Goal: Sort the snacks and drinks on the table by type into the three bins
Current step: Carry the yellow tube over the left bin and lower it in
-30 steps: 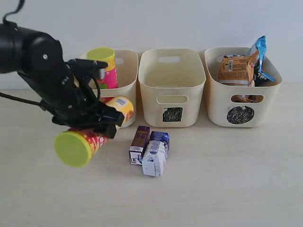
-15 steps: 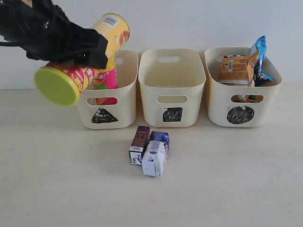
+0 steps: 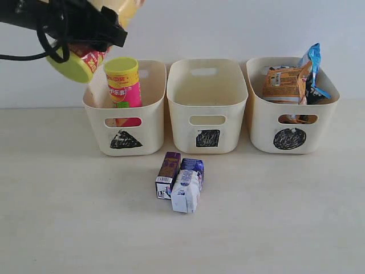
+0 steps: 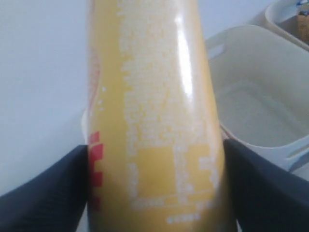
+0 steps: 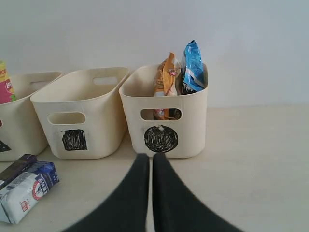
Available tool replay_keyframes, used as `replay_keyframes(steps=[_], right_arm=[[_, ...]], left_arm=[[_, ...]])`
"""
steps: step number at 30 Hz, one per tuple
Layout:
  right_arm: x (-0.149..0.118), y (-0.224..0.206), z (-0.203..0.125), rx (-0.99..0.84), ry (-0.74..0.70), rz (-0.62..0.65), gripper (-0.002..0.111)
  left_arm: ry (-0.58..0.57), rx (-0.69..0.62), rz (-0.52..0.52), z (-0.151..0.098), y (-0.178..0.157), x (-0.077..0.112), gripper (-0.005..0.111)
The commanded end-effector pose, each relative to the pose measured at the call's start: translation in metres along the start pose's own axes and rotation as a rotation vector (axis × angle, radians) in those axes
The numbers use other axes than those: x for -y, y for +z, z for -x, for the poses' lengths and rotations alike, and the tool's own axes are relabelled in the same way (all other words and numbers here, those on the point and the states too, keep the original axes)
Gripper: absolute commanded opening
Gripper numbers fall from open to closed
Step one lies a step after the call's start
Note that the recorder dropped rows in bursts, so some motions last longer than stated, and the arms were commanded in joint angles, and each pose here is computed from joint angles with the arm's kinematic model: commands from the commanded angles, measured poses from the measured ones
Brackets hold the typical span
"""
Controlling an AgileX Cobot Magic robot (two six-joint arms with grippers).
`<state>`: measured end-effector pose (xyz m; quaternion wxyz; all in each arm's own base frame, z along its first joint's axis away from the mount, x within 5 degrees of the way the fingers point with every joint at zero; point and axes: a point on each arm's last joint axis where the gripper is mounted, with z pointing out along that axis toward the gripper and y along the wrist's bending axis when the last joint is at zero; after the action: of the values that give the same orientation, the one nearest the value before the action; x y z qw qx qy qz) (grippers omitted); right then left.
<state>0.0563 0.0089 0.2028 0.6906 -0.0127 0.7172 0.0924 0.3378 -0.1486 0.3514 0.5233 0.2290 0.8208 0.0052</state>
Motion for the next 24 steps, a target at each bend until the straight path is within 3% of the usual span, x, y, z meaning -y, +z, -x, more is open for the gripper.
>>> replay_keyframes(steps=[1, 13, 24], right_arm=[[0.000, -0.001, 0.001, 0.008, -0.002, -0.002, 0.000], [0.000, -0.001, 0.001, 0.008, -0.002, -0.002, 0.000], [0.000, -0.001, 0.001, 0.008, -0.002, -0.002, 0.000]], left_arm=[[-0.129, -0.012, 0.066, -0.014, 0.027, -0.027, 0.004], [-0.253, -0.043, 0.123, -0.058, 0.080, -0.071, 0.004], [-0.312, 0.004, 0.056, -0.073, 0.110, -0.061, 0.004]])
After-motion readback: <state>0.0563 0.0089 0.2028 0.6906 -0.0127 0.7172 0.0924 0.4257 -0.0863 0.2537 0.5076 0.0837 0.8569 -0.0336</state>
